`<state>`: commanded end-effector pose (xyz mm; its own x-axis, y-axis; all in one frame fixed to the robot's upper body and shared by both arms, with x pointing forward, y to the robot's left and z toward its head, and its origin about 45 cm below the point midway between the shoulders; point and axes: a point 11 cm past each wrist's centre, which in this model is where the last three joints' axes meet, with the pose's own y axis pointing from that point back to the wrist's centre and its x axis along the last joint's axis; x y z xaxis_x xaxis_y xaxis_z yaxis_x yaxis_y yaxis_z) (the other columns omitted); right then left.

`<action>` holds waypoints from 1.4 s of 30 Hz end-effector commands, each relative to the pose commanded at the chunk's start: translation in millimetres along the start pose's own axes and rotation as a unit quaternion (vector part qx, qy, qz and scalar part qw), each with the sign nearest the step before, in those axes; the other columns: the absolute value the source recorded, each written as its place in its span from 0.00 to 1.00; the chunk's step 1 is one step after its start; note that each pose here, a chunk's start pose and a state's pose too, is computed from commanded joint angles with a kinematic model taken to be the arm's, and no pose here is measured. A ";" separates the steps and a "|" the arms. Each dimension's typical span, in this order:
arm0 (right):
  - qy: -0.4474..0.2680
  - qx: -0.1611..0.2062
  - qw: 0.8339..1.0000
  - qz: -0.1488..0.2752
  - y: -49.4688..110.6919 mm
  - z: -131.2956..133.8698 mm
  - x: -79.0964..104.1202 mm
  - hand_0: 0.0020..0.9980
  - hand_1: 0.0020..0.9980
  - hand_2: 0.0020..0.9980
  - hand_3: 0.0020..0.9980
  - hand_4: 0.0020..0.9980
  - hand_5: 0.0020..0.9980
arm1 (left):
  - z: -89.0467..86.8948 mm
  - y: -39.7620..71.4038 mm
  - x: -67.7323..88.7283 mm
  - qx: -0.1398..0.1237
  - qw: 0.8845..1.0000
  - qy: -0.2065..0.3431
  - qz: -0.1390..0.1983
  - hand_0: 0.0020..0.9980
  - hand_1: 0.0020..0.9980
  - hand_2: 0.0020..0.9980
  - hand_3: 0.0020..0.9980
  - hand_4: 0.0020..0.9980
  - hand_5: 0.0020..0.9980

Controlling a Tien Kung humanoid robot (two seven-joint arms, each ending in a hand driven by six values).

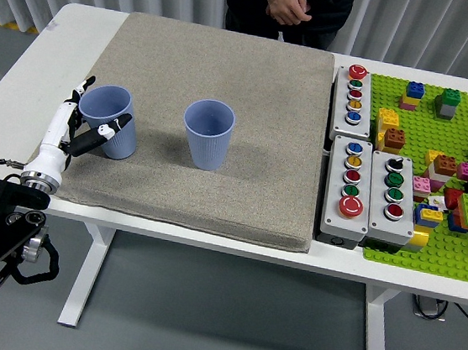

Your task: Pick cup pour cup place

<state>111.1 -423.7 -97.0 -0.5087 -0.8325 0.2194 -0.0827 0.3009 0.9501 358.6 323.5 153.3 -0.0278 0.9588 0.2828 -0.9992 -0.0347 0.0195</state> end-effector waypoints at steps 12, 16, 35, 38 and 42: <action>-0.001 0.001 1.000 0.001 0.1 -0.8 0.6 0.72 0.69 0.73 0.70 0.32 0.30 | 0.9 9.4 -4.9 0.001 1.000 -0.002 -0.014 0.78 0.79 0.96 1.00 0.99 0.49; -0.002 0.003 1.000 0.000 0.3 -2.3 0.3 0.72 0.69 0.73 0.70 0.32 0.30 | 5.8 10.6 -6.0 -0.006 1.000 -0.004 -0.018 0.78 0.79 0.96 1.00 0.99 0.49; -0.004 0.001 1.000 0.002 -0.2 0.3 1.6 0.72 0.69 0.74 0.70 0.32 0.30 | 49.4 6.1 48.5 -0.060 0.996 0.009 0.065 0.85 0.86 1.00 1.00 1.00 0.56; -0.004 0.001 1.000 0.002 -0.2 0.6 2.2 0.72 0.69 0.74 0.70 0.32 0.30 | 74.3 4.1 73.5 -0.090 0.990 0.031 0.101 0.83 0.85 1.00 1.00 1.00 0.77; -0.005 0.000 1.000 0.002 -0.3 1.2 2.6 0.72 0.69 0.74 0.70 0.32 0.30 | 97.4 -2.6 106.7 -0.111 0.980 0.085 0.139 0.78 0.78 0.87 0.86 0.84 1.00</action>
<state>108.8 -425.3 -97.0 -0.5176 -0.8264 0.2219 -0.0806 0.3053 0.9488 361.0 398.4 276.8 -0.2860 0.9546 0.0827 -0.9330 -0.2578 -0.2512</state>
